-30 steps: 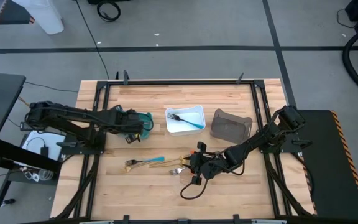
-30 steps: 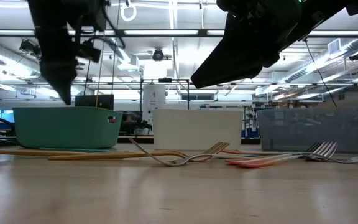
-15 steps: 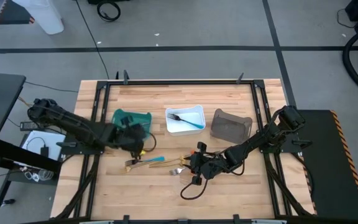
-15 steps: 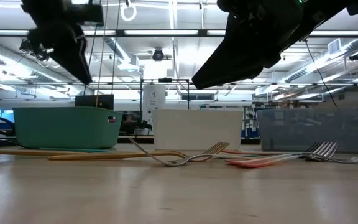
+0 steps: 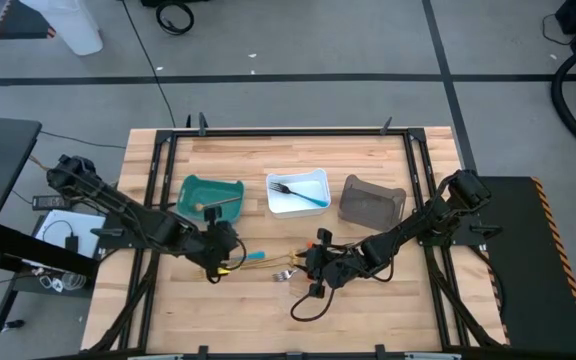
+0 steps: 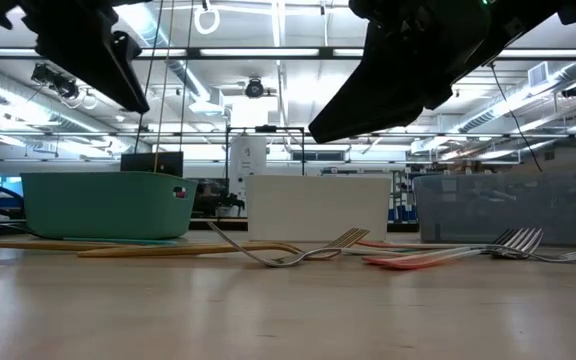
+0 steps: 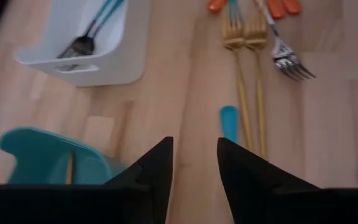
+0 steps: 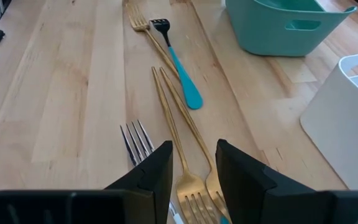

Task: Sort silverware by color (type)
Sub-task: Put the gold fork into the green bin

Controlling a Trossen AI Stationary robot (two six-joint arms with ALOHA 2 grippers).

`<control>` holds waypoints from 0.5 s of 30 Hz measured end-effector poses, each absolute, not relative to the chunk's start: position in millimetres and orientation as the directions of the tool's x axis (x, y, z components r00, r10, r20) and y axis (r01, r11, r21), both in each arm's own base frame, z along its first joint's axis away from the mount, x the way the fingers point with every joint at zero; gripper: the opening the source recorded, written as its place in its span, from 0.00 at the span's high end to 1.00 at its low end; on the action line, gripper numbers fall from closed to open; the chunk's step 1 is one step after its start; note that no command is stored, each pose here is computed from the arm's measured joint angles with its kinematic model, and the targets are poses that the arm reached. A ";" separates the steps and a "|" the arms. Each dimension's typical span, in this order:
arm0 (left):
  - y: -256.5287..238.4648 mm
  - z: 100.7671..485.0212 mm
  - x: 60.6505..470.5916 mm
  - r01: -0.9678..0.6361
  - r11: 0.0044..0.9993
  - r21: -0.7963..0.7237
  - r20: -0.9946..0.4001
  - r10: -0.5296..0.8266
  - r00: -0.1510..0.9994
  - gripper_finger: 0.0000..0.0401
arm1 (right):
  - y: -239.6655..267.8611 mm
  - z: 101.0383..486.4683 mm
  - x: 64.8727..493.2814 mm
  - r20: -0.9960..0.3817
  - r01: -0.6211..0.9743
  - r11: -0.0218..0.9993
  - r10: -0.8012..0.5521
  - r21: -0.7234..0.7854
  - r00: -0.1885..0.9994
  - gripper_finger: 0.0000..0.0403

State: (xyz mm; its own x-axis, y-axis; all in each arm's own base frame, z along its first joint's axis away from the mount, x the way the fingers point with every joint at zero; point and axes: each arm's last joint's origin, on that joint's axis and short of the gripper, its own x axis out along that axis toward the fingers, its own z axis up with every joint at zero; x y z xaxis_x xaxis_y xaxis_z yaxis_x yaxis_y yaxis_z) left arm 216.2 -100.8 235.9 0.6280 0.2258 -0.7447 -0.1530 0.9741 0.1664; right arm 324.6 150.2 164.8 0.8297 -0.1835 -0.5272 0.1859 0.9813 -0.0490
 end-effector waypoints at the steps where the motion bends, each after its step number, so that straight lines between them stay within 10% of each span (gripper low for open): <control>1: -102.7 234.1 217.4 -0.149 0.976 0.159 -0.748 0.217 0.627 0.67 | 150.3 165.0 324.8 -0.525 0.186 0.981 -0.183 -0.047 0.831 0.68; 15: -129.6 194.3 235.3 -0.066 0.986 0.155 -0.813 0.165 0.558 0.67 | 151.3 165.4 325.2 -0.528 0.168 0.985 -0.155 -0.022 0.835 0.68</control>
State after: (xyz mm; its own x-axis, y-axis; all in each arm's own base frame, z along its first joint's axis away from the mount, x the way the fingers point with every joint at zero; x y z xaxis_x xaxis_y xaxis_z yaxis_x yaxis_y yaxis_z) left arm 235.3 -129.6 194.3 0.5582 0.1654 -0.8131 -0.0663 0.9857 0.1550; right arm 325.2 151.3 165.4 0.8352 -0.1546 -0.5278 0.1684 0.9855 -0.0222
